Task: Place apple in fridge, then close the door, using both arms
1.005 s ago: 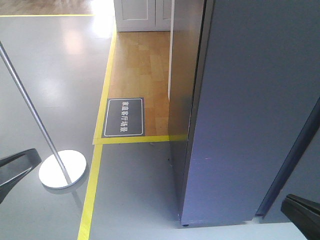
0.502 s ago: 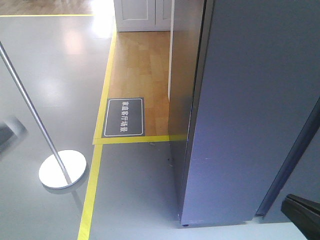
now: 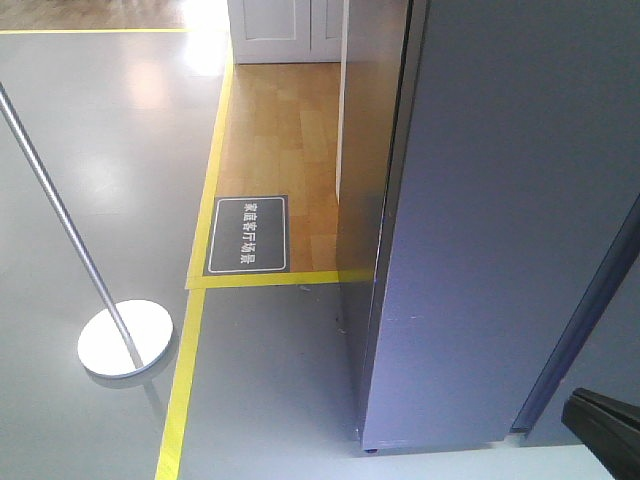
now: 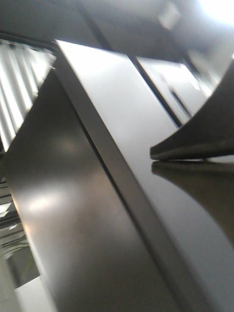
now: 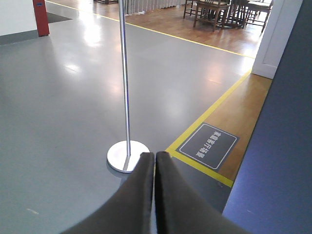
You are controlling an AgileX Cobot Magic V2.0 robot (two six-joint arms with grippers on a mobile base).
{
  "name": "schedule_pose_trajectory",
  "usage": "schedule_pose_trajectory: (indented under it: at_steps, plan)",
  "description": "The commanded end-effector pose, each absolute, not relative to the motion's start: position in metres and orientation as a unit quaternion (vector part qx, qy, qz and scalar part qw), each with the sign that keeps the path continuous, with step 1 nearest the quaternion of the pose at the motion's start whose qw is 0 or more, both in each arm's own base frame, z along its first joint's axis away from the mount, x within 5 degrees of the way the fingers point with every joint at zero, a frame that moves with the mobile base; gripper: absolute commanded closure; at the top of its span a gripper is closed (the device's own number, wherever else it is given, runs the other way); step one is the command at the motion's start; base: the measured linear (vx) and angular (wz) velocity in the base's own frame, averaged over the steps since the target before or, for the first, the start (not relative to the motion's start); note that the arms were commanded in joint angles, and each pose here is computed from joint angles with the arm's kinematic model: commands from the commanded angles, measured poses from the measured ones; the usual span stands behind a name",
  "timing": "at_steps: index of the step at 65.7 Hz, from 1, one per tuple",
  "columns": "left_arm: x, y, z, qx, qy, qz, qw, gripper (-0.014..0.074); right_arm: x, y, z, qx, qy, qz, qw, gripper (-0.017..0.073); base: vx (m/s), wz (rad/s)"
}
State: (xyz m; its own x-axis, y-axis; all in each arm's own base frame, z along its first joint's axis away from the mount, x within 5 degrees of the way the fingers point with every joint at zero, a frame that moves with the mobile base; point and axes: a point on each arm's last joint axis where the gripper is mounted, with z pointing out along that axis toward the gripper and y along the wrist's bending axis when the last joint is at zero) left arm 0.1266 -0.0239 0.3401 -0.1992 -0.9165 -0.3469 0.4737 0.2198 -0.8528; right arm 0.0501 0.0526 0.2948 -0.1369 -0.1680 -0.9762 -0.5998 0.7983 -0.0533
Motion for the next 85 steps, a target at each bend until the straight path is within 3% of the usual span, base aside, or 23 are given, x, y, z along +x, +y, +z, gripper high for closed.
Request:
schedule_pose_trajectory:
  at_steps: [1,14,24,44,53,85]
  plan:
    - [0.124,-0.027,0.350,-0.130,0.515,-0.521,0.668,0.0599,0.052,0.052,0.306,-0.244,0.719,0.184,0.624,0.0562,0.00,0.00]
    - [0.125,-0.021,0.338,-0.049,0.534,-0.353,0.766,0.0599,0.052,0.052,0.306,-0.244,0.719,0.184,0.624,0.0562,0.00,0.00]
    - [0.125,-0.008,0.313,-0.080,0.563,-0.245,0.785,0.0599,0.052,0.052,0.306,-0.244,0.719,0.184,0.624,0.0562,0.00,0.00]
    - [0.104,0.007,0.252,-0.220,0.671,-0.176,0.686,0.0599,0.052,0.052,0.306,-0.244,0.719,0.184,0.624,0.0562,0.00,0.00]
    - [0.092,0.007,0.231,-0.211,0.710,-0.139,0.658,0.0599,0.052,0.052,0.306,-0.244,0.719,0.184,0.624,0.0562,0.00,0.00]
    - [0.063,0.006,0.202,-0.150,0.706,-0.079,0.688,0.0599,0.052,0.052,0.306,-0.244,0.719,0.184,0.624,0.0562,0.00,0.00]
